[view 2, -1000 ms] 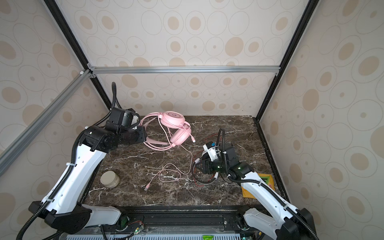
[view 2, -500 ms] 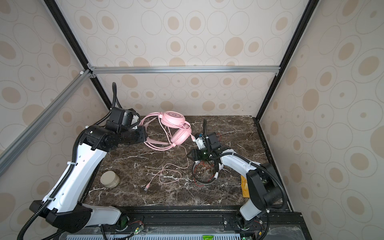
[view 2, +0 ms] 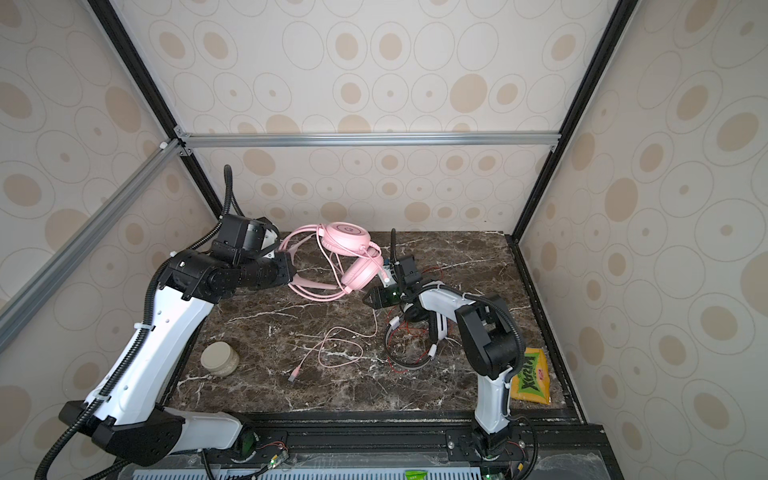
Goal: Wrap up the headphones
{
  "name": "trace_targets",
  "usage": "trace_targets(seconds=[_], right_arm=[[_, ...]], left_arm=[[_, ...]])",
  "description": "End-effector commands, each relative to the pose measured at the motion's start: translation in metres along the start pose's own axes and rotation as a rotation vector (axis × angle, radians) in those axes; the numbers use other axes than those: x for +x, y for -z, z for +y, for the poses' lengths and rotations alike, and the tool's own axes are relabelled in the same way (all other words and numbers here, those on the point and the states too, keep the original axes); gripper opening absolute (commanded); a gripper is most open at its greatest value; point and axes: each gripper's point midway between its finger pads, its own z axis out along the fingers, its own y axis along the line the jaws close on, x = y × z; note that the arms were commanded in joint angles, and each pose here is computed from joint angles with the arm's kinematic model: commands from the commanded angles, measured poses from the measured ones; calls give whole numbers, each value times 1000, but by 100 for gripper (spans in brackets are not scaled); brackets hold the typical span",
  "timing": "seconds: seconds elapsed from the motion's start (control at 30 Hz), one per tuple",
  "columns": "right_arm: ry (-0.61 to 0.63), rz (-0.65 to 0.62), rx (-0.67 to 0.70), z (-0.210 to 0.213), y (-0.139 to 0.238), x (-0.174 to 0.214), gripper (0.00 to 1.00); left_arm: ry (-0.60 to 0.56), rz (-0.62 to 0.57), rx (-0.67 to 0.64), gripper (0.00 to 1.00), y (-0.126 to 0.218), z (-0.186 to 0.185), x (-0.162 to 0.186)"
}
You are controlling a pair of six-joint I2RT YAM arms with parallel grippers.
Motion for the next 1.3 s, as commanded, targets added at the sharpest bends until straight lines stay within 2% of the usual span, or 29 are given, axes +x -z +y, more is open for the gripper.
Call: trace_targets(seconds=[0.0,0.37,0.47,0.6,0.8,0.9,1.1,1.27], right_arm=[[34,2,-7,-1,-12,-3,56],[61,1,-18,-13,-36,-9,54],[70,-8,-25,-12,-37,-12,51],[74,3,-34,-14,-43,-11,43],[78,16,-84,-6,-42,-6,11],[84,7,-87,-1,-33,-2,1],[35,-42,-81,16,1,10,0],[9,-21,-19,33,27,32,0]], left_arm=[[31,-97,92,0,25,-17,-23],[37,-93,100,0,28,-19,-26],[36,-93,99,0,28,-18,-25],[37,-85,99,0,26,-18,-23],[47,-86,98,0,25,-17,-25],[60,-93,111,0,26,-20,-30],[95,-141,167,0,39,-35,-57],[143,-189,156,0,49,-35,-86]])
